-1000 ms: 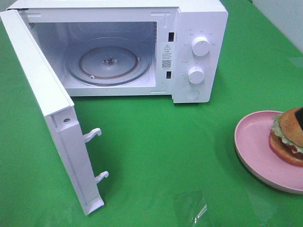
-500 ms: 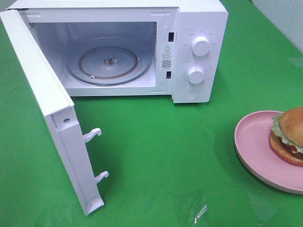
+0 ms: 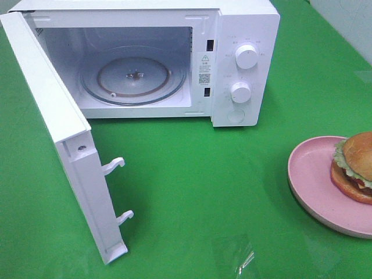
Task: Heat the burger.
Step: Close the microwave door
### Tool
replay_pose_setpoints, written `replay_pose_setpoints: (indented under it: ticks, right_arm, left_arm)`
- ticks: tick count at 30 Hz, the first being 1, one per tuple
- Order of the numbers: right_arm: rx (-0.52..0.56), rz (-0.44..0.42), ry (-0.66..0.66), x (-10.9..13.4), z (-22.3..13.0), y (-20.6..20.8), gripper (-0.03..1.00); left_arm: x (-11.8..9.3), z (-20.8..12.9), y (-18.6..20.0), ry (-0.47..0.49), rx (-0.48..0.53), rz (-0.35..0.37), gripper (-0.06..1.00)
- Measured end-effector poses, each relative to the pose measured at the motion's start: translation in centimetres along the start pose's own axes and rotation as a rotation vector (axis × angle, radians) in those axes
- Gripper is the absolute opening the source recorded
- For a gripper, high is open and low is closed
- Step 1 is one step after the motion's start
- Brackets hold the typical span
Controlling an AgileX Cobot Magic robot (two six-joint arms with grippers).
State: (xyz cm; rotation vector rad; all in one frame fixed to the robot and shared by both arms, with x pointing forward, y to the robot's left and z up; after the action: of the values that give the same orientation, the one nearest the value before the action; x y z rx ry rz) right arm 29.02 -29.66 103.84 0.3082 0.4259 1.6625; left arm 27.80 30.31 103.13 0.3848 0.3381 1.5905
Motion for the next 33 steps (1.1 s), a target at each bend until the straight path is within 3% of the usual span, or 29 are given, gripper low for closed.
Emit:
replay_pose_setpoints:
  ticks: [5,33]
  right_arm:
    - [-0.060,-0.033,-0.018,-0.08,-0.30,0.96,0.77]
    - [-0.061,-0.035,-0.025,-0.02,-0.33,0.96,0.76]
  left_arm:
    - [0.00,0.00,0.00,0.000,0.000,0.000,0.99]
    - [0.00,0.00,0.00,0.000,0.000,0.000,0.99]
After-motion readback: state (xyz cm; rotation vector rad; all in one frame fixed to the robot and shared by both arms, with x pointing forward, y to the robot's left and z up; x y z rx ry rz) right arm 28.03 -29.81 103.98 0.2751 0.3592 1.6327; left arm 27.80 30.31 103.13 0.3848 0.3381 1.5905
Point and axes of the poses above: a point on each arm's last joint axis where the gripper is mounted, y pointing back along that axis away from the gripper, x along the wrist's bending axis when the last joint is at zero, z = x × y, the point moved 5 cm from there along -y, pointing out along that axis toward the gripper, and after that the axes turned 3 degrees about y, right-handed, at the moved point
